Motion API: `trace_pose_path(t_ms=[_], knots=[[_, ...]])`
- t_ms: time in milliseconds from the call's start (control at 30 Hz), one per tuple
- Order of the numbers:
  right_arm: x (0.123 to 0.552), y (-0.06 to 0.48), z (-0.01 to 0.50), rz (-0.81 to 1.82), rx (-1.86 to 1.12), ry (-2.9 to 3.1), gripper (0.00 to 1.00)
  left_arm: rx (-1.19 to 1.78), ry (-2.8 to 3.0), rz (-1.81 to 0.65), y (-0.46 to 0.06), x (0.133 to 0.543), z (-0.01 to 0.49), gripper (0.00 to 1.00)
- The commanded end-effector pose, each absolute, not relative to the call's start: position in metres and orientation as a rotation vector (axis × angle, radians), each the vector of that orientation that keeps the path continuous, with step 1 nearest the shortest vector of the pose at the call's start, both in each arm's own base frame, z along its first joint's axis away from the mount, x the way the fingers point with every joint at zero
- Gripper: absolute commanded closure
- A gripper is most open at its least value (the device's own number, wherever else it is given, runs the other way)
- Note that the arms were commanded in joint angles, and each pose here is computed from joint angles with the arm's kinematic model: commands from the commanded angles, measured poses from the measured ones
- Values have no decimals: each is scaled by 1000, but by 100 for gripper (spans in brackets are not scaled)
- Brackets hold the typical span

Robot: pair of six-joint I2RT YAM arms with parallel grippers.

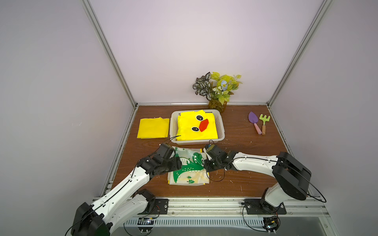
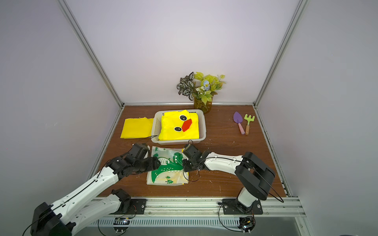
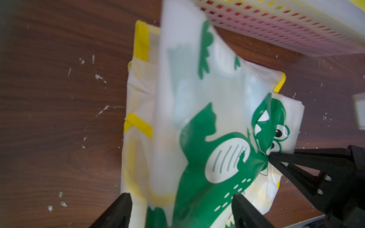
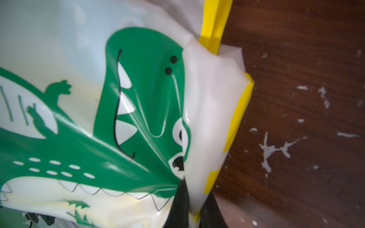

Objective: Put the folded raincoat in the basket
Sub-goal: Move the raincoat to the center of the board, then pick up the raincoat from the center of the board.

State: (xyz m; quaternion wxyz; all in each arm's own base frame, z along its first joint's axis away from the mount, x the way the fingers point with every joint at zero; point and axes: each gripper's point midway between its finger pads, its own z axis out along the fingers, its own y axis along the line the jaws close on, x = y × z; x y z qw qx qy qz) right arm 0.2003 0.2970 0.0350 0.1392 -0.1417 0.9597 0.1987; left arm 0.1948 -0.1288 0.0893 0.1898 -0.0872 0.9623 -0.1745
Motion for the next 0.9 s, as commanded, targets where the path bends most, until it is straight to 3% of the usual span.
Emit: trace_pose_path(t_ms=[0,300,567,633,700,800,867], knots=[[180,241,4,277,-452,2905,100,-297,2657,-466,-124,199,85,35],[178,235,6,253,-540,2902,100,-316,2707,-421,-119,193,47,48],[179,241,4,269,-590,2896,95,-302,2659,-478,-122,194,43,39],[179,248,6,321,-587,2890,86,-279,2637,-515,-128,198,49,37],[180,256,11,374,-577,2878,69,-257,2614,-541,-132,202,56,33],[186,266,21,432,-543,2848,60,-215,2575,-564,-136,208,71,15],[191,273,31,477,-516,2815,56,-189,2546,-583,-139,210,81,11]])
